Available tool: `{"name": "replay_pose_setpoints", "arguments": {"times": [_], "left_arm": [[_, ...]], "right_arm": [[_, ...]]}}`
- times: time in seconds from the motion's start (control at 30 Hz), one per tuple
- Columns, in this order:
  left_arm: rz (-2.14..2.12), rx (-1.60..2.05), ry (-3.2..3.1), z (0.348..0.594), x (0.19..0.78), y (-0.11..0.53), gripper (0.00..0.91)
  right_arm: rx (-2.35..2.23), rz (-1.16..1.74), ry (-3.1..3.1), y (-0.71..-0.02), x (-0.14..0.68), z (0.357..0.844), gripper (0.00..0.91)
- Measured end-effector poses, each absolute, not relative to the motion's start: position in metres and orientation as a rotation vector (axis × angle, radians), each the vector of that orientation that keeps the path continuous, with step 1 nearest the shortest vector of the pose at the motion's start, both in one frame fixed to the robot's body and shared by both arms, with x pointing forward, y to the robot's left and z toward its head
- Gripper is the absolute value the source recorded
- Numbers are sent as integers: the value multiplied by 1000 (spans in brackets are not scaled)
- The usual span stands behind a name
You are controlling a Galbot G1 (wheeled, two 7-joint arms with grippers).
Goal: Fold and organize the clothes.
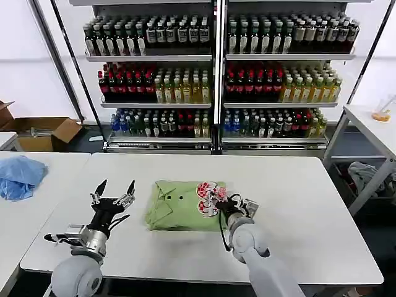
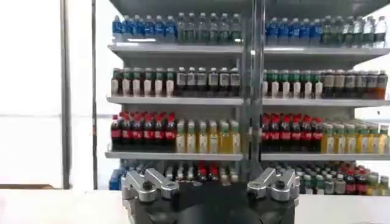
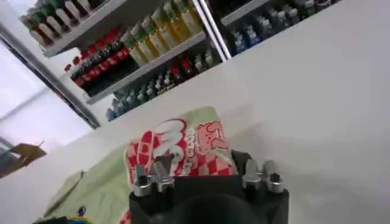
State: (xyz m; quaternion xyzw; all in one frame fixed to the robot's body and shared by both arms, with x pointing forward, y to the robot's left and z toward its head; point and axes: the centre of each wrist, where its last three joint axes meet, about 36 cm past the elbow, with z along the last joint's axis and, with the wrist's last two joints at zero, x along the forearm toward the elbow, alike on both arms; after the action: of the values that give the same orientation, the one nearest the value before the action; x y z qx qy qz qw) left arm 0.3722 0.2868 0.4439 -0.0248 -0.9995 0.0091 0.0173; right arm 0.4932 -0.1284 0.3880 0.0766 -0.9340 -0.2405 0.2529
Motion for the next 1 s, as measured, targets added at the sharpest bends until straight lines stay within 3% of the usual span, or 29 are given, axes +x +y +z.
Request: {"name": "replay_pose_setpoints", "arguments": {"times": [0.7, 0.73, 0.77, 1.0], "left_arm": [[12, -39, -3098, 446, 357, 301, 907], [11, -40, -3098, 446, 357, 300, 907], [9, -41, -3098, 446, 357, 300, 907], [-13, -48, -3094, 446, 358, 297, 907]], "right_arm": [[136, -473, -2615, -171, 516, 385, 0], [135, -455, -2624, -175, 516, 386, 524], [139, -435, -2635, -178, 516, 387, 907], [154, -232, -2783, -194, 507, 393, 907]]}}
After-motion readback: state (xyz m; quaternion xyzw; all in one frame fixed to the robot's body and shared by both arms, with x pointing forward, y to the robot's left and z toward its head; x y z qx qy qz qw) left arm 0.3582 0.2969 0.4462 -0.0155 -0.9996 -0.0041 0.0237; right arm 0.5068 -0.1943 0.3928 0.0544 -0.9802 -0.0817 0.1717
